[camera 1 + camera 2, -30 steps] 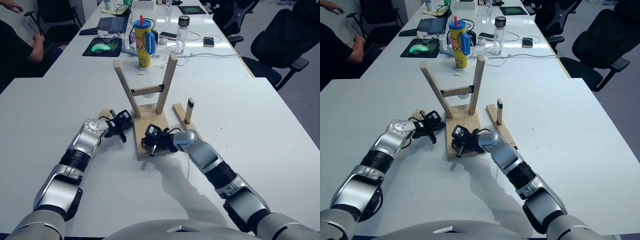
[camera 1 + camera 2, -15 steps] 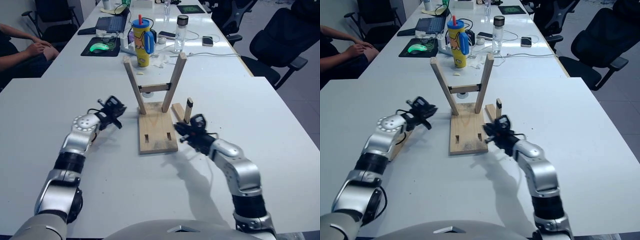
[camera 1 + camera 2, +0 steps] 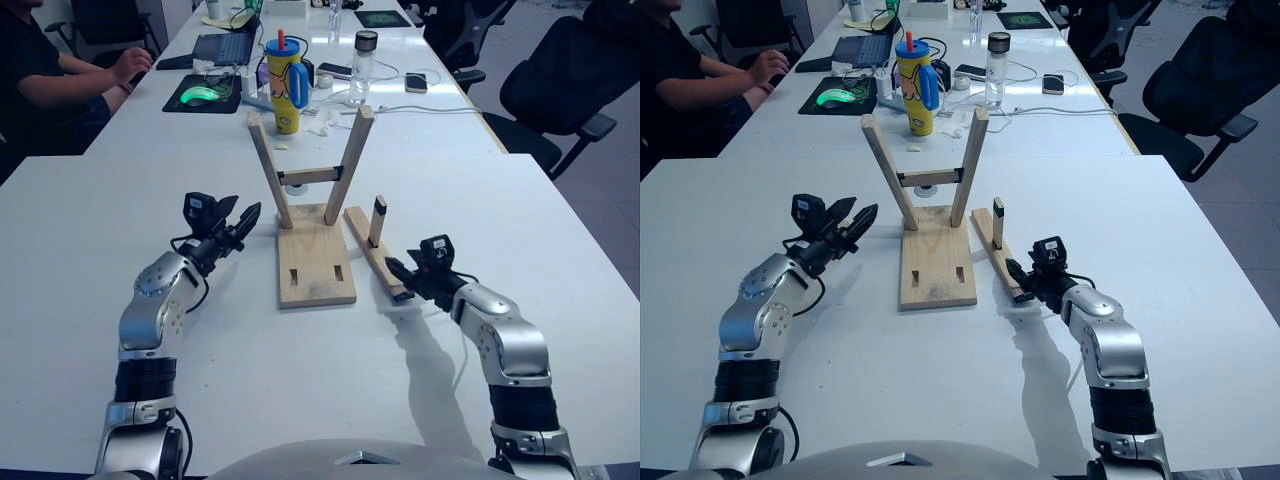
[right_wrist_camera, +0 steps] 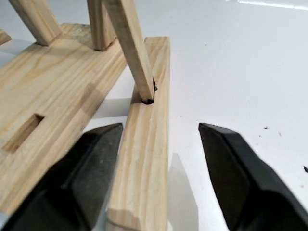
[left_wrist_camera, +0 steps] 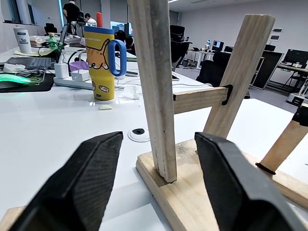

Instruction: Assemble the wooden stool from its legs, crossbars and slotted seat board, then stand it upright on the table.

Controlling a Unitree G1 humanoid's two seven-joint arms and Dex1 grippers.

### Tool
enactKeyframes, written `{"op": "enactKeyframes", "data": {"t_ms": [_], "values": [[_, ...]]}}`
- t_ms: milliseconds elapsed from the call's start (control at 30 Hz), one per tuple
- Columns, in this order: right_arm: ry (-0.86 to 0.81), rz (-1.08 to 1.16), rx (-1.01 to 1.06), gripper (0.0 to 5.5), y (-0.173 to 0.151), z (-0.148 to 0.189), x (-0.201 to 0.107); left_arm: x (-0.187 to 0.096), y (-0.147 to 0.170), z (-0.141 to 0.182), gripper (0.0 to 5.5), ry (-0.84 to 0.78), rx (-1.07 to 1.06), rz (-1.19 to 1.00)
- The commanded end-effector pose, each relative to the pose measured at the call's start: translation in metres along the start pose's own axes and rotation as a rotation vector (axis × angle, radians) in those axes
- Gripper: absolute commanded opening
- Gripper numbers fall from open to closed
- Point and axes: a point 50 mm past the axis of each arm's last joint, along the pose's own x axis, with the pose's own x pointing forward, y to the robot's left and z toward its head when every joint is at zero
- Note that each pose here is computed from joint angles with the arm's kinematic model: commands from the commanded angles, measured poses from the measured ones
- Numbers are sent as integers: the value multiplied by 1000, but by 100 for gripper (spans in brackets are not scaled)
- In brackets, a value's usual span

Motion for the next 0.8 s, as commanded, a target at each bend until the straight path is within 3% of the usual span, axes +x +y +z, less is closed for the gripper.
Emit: {"op": "enactKeyframes", "data": {"t_ms": [33,267,400,533,800], "values": [[13,9,-46,336,3,3,11,7,-3,0,277,23,10,-18],[88,-13,-32,336,-2,-8,19,14,-6,0,277,28,51,-9],[136,-10,-15,339,-2,-15,21,14,-10,2,335,6,27,-28],[170,16,-19,339,0,-19,22,15,-10,4,338,-6,21,-49],[164,-20,10,215,-3,-30,23,26,-6,12,341,11,82,-105]]}}
